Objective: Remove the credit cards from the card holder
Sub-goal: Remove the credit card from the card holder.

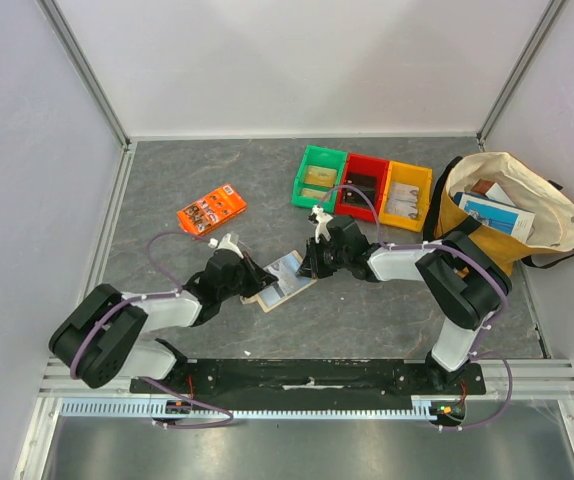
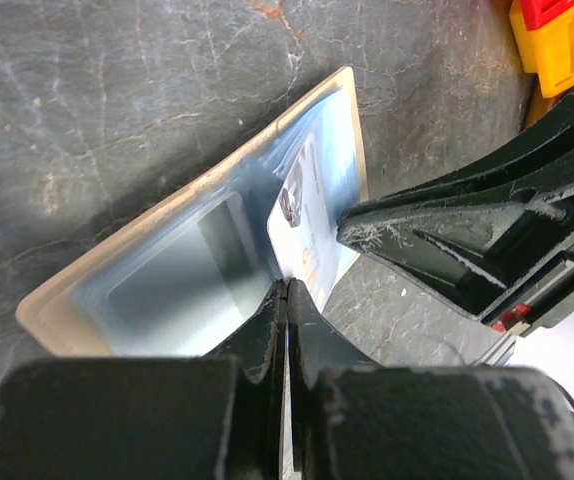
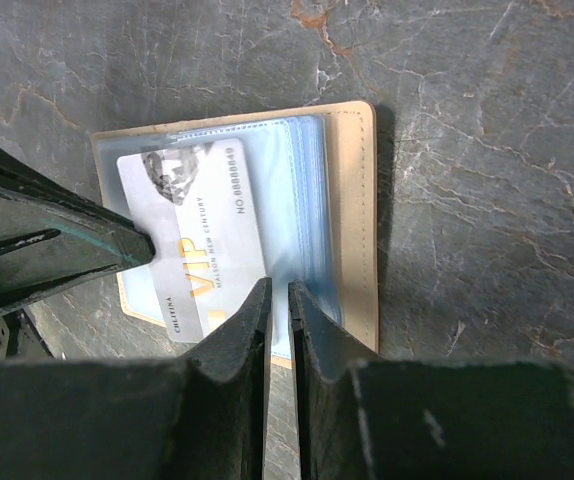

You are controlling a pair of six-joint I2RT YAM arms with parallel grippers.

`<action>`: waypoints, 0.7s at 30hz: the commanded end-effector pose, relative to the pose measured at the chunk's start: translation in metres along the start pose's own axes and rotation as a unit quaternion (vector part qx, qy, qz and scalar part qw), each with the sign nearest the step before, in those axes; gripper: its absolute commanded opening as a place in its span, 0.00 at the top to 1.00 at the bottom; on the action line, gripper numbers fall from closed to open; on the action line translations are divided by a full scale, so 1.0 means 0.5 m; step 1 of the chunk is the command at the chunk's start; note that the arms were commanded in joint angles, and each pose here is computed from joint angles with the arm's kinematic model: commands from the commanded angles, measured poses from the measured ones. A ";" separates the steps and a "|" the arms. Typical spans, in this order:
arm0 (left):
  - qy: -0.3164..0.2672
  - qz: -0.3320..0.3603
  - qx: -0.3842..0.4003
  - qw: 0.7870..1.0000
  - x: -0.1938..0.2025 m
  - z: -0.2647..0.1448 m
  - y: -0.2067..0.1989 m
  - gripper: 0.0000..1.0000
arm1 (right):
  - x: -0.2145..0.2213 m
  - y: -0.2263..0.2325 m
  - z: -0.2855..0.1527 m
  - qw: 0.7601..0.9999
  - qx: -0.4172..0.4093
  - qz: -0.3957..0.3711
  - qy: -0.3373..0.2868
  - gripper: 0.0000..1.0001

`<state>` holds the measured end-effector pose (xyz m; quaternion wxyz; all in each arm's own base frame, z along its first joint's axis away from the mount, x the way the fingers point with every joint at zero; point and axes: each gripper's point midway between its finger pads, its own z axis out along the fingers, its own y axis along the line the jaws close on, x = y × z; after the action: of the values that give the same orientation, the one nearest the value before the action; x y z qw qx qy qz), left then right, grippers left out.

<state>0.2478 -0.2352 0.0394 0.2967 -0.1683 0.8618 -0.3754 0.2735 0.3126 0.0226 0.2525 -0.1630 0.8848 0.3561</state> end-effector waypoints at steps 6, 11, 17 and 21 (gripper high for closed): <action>0.000 -0.006 -0.011 1.000 0.003 -0.018 0.009 0.87 | 0.080 -0.057 0.008 0.997 0.037 0.030 0.058 0.82; 0.005 -0.003 0.015 1.000 0.002 -0.005 -0.014 0.64 | 0.088 -0.056 0.010 0.997 0.032 0.035 0.066 0.82; 0.010 -0.009 0.016 1.000 0.002 0.012 -0.020 0.61 | 0.087 -0.053 0.010 0.997 0.029 0.035 0.066 0.82; 0.012 -0.021 0.010 1.000 0.005 0.017 -0.013 0.72 | 0.087 -0.053 0.010 0.997 0.029 0.035 0.065 0.82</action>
<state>0.2442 -0.2394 0.0328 0.2780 -0.1674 0.8664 -0.3794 0.2730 0.3155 0.0213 0.2393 -0.1581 0.8798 0.3791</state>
